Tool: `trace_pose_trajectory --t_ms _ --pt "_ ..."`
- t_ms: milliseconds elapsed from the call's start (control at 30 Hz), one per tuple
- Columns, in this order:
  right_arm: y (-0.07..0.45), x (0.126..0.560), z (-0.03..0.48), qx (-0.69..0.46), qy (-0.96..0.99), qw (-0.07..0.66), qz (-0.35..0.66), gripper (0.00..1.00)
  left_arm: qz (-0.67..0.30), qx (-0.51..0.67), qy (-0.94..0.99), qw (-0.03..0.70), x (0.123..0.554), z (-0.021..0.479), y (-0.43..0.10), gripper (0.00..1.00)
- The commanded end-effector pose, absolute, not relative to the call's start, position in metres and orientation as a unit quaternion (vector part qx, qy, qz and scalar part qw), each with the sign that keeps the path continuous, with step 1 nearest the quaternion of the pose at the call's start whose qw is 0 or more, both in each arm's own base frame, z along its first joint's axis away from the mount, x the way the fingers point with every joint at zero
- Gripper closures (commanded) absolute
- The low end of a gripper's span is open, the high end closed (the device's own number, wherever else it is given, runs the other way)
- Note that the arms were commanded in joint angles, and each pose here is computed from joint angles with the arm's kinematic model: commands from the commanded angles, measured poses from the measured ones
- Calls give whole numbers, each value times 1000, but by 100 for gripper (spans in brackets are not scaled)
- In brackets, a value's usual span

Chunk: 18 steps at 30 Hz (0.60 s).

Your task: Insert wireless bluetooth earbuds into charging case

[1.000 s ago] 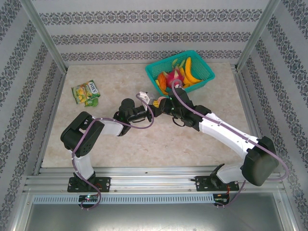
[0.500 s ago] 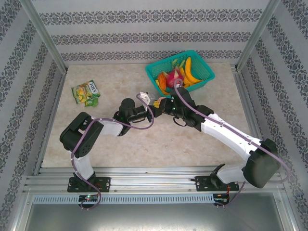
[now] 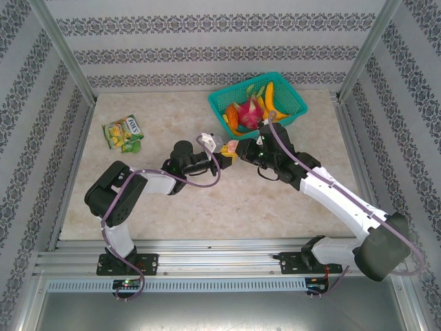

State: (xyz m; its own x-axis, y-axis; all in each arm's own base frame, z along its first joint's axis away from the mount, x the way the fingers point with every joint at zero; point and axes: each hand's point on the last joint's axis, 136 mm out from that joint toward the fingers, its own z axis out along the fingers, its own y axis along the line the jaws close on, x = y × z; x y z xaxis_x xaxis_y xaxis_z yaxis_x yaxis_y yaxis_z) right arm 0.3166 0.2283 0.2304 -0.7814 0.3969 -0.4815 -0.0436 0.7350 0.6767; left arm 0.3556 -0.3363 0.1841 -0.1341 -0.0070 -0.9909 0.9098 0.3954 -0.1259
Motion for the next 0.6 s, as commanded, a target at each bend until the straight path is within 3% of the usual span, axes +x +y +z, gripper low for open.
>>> trace_pose_trajectory --t_ms 0,567 --pt "230 309 240 99 865 299 390 80 -405 390 604 565 354 204 -335 100" --pt "231 290 241 87 855 205 467 80 -344 467 605 545 352 195 -317 100"
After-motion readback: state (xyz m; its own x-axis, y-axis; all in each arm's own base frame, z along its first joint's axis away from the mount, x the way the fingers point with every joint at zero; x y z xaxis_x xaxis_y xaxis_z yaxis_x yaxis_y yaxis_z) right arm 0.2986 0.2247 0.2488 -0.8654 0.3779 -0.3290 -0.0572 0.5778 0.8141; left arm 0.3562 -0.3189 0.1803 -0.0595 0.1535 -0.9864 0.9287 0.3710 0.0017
